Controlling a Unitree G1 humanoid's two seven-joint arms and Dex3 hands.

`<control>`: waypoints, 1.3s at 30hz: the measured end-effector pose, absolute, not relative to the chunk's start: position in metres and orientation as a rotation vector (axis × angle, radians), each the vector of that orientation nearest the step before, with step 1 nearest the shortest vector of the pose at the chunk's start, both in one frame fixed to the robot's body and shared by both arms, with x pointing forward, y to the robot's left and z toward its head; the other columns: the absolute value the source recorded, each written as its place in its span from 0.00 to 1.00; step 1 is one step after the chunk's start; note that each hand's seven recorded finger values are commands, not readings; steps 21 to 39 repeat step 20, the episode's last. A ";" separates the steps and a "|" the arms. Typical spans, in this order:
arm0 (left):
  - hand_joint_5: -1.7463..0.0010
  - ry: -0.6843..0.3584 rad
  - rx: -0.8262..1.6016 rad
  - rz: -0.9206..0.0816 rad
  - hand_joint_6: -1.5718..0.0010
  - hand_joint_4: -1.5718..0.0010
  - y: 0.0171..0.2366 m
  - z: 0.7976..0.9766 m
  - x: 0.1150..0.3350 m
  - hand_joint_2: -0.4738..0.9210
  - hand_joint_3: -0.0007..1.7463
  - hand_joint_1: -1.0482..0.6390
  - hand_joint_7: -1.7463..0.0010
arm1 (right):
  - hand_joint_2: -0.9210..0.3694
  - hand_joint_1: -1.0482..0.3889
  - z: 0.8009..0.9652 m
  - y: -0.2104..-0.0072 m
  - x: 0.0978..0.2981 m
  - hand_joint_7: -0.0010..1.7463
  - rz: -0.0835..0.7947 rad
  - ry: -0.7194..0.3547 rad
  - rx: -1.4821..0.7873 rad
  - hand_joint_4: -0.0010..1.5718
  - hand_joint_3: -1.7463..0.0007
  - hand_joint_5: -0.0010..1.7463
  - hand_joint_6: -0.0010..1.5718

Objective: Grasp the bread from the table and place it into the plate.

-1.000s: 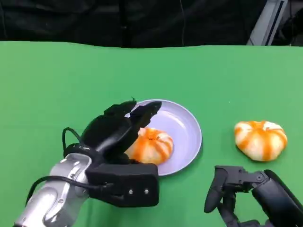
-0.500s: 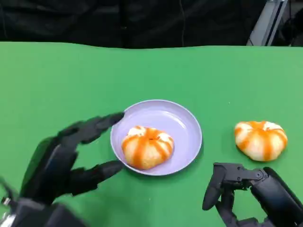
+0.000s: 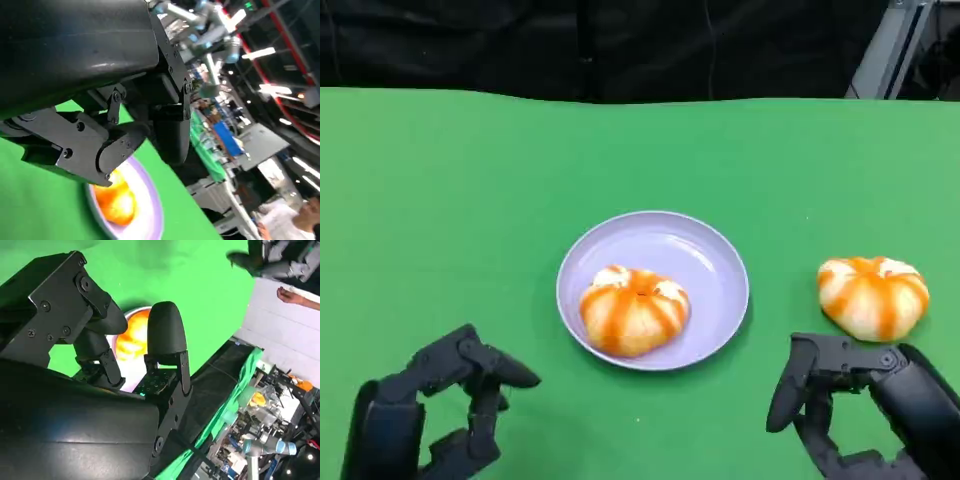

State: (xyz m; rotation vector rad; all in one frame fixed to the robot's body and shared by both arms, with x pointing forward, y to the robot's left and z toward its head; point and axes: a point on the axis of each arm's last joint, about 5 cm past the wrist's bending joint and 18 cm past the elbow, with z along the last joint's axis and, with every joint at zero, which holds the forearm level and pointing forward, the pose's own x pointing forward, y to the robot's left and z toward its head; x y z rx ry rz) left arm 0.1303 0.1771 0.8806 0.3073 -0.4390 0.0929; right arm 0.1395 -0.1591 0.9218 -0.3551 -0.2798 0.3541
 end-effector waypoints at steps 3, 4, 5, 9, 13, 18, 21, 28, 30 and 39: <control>0.04 -0.440 0.303 0.081 0.47 0.42 0.177 0.880 0.133 0.60 0.79 0.63 0.19 | 0.45 0.80 0.921 -0.160 0.140 0.76 0.352 -0.274 -0.357 0.55 0.20 0.95 0.50; 0.04 -0.443 0.298 0.082 0.47 0.42 0.177 0.880 0.133 0.60 0.80 0.62 0.20 | 0.46 0.80 0.919 -0.160 0.140 0.76 0.353 -0.269 -0.357 0.55 0.20 0.95 0.50; 0.04 -0.441 0.293 0.084 0.47 0.42 0.177 0.880 0.134 0.59 0.81 0.63 0.20 | 0.46 0.80 0.918 -0.160 0.141 0.76 0.353 -0.264 -0.359 0.55 0.20 0.95 0.50; 0.04 -0.436 0.289 0.084 0.47 0.43 0.178 0.879 0.134 0.59 0.82 0.64 0.19 | 0.45 0.80 0.918 -0.160 0.141 0.76 0.352 -0.260 -0.371 0.56 0.20 0.96 0.50; 0.06 -0.433 0.284 0.076 0.46 0.41 0.178 0.879 0.134 0.58 0.81 0.63 0.21 | 0.46 0.81 0.918 -0.160 0.144 0.76 0.354 -0.268 -0.373 0.56 0.20 0.95 0.50; 0.06 -0.433 0.285 0.085 0.46 0.42 0.179 0.879 0.135 0.58 0.83 0.63 0.21 | 0.46 0.81 0.919 -0.159 0.145 0.76 0.355 -0.274 -0.374 0.57 0.20 0.95 0.50; 0.05 -0.431 0.285 0.086 0.47 0.43 0.179 0.879 0.134 0.58 0.81 0.62 0.21 | 0.47 0.81 0.919 -0.159 0.145 0.76 0.355 -0.271 -0.374 0.57 0.20 0.95 0.50; 0.05 -0.431 0.285 0.086 0.47 0.43 0.179 0.879 0.134 0.58 0.81 0.62 0.21 | 0.47 0.81 0.919 -0.159 0.145 0.76 0.355 -0.271 -0.374 0.57 0.20 0.95 0.50; 0.05 -0.431 0.285 0.086 0.47 0.43 0.179 0.879 0.134 0.58 0.81 0.62 0.21 | 0.47 0.81 0.919 -0.159 0.145 0.76 0.355 -0.271 -0.374 0.57 0.20 0.95 0.50; 0.05 -0.431 0.285 0.086 0.47 0.43 0.179 0.879 0.134 0.58 0.81 0.62 0.21 | 0.47 0.81 0.919 -0.159 0.145 0.76 0.355 -0.271 -0.374 0.57 0.20 0.95 0.50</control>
